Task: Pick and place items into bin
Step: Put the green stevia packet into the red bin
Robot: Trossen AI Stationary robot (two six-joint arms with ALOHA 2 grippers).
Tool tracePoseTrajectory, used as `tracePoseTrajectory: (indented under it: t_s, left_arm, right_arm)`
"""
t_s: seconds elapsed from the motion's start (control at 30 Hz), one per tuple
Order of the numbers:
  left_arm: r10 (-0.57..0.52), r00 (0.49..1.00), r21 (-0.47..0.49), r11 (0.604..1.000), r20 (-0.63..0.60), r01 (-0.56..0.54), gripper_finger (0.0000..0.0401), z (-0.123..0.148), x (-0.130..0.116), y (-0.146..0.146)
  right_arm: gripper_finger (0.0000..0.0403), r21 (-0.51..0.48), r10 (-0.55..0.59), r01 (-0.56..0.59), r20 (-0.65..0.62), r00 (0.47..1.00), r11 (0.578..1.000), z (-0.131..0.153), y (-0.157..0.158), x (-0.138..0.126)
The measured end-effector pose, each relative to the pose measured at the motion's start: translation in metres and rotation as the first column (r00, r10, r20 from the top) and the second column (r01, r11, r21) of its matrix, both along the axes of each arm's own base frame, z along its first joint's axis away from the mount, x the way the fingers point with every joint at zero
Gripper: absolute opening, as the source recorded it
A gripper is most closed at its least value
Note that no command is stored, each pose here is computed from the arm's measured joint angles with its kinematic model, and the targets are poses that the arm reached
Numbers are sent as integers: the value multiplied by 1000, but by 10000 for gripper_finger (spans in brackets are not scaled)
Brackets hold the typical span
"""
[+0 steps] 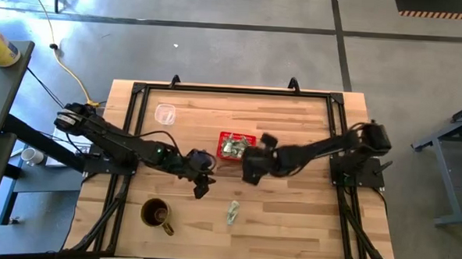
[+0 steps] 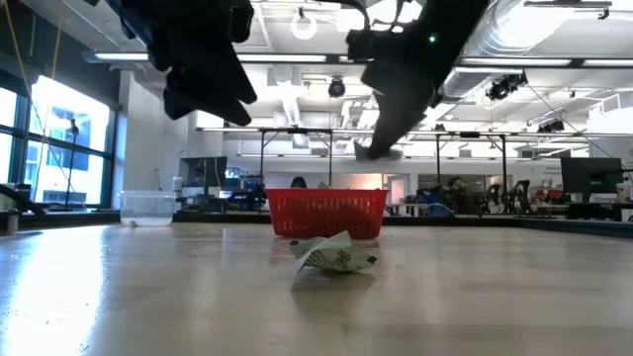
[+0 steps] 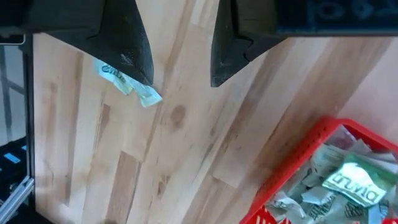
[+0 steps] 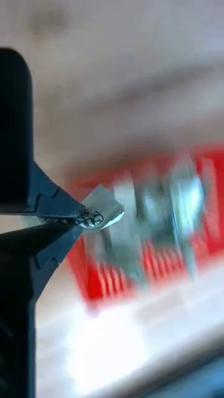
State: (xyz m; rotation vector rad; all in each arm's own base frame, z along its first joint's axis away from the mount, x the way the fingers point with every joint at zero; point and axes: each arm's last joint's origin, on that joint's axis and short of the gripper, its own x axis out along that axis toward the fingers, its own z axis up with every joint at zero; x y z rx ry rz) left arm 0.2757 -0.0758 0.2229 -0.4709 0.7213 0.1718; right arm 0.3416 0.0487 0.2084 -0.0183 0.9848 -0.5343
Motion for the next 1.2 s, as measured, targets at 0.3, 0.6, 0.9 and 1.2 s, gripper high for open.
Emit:
tracePoseTrajectory:
  t_s: [0.3,0.6,0.9,1.2]
  left_arm:
    - [-69,998,83,994,-8,70,189,0,1,5]
    - [-77,988,108,990,-136,92,188,-9,-8,7]
    - [-113,991,67,991,-73,118,188,-8,0,4]
    - [-78,991,-160,985,-111,59,225,-30,50,-14]
  right_arm:
    - [34,87,-30,23,77,997,996,6,-90,15]
    - [147,371,-19,-10,75,997,929,-4,-113,14]
    - [215,422,-84,82,-15,996,903,22,-59,-12]
    - [242,359,-183,261,-236,954,896,39,41,-76]
